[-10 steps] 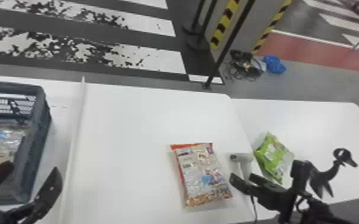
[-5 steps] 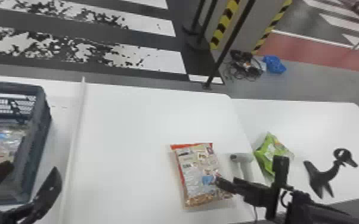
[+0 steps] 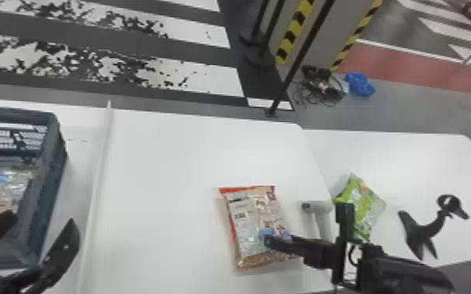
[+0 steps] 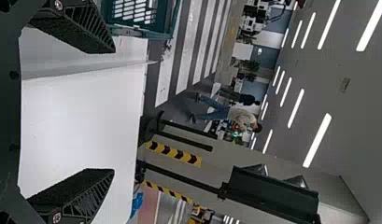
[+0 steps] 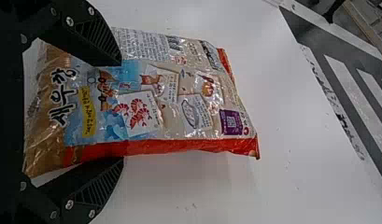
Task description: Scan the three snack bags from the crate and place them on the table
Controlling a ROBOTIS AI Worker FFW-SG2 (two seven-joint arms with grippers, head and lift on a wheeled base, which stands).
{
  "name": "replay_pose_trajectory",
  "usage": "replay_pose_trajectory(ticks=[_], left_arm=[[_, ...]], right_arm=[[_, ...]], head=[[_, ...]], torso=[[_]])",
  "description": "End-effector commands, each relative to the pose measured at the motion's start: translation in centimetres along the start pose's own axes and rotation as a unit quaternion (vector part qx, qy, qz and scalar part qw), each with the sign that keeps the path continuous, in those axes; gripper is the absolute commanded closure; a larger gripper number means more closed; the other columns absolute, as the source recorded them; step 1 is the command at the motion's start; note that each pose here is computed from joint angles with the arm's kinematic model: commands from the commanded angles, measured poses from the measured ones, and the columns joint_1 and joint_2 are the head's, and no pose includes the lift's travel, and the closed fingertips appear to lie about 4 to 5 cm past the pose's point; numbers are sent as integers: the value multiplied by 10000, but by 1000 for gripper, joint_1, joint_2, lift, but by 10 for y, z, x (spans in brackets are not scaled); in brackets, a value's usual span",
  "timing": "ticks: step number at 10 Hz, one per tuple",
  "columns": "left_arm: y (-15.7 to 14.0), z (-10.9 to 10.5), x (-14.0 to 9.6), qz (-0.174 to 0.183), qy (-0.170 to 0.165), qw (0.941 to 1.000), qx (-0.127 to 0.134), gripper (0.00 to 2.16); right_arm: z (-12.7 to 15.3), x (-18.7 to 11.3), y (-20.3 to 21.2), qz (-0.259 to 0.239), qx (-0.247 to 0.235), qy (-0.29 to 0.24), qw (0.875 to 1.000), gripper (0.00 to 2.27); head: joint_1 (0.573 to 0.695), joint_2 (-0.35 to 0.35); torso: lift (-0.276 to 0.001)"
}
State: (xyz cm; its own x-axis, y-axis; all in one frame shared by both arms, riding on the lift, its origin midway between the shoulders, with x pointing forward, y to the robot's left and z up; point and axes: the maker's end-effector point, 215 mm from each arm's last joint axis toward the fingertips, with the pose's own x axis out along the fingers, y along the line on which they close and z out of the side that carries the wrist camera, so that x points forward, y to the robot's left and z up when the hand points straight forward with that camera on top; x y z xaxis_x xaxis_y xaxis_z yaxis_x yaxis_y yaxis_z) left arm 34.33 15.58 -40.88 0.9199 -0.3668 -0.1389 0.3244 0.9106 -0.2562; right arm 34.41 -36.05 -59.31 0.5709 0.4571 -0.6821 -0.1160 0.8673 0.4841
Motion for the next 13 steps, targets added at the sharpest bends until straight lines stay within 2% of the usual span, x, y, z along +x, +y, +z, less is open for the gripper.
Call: replay_pose_trajectory(ticks=[1, 2, 3, 5, 7, 9, 10, 11, 12, 13], left_arm=[[2, 0, 0, 18, 6, 10000, 4, 83], [3, 0, 0, 25, 3, 10000, 2, 83], [4, -1, 0, 33, 5, 10000, -11, 83], [6, -3, 2, 44, 16, 10000, -23, 83], [7, -3, 3, 44, 10, 10000, -18, 87], [6, -2, 4, 37, 2, 10000, -27, 87], [5, -5, 5, 28, 39, 10000, -49, 87], [4, -6, 5, 24, 47, 10000, -55, 87], [5, -7, 4, 35, 48, 10000, -47, 87], [6, -7, 4, 40, 57, 10000, -38, 87]], right_arm=[[-2, 7, 1, -40, -229, 82, 9997, 2007], [3, 7, 4, 25, -329, -9, 9995, 2148], [5, 4, 7, 101, -394, -94, 9991, 2199], [8, -5, 15, 178, -418, -232, 9987, 2216], [21, -22, 30, 452, -197, -519, 9974, 2216], [63, -53, 51, 755, 81, -959, 9925, 2216], [95, -78, 57, 989, 374, -1387, 9847, 2216], [138, -109, 51, 1156, 712, -2019, 9699, 2216], [168, -123, 23, 938, 932, -2494, 9593, 2216], [190, -125, -18, 530, 1199, -2948, 9465, 2216]], head=[[695, -338], [695, -327], [695, -323], [695, -315], [695, -312], [695, -305], [695, -304], [695, -313], [695, -340], [695, -350]], torso=[[-37], [-37], [-37], [-37], [-37], [-37], [-37], [-37], [-37], [-37]])
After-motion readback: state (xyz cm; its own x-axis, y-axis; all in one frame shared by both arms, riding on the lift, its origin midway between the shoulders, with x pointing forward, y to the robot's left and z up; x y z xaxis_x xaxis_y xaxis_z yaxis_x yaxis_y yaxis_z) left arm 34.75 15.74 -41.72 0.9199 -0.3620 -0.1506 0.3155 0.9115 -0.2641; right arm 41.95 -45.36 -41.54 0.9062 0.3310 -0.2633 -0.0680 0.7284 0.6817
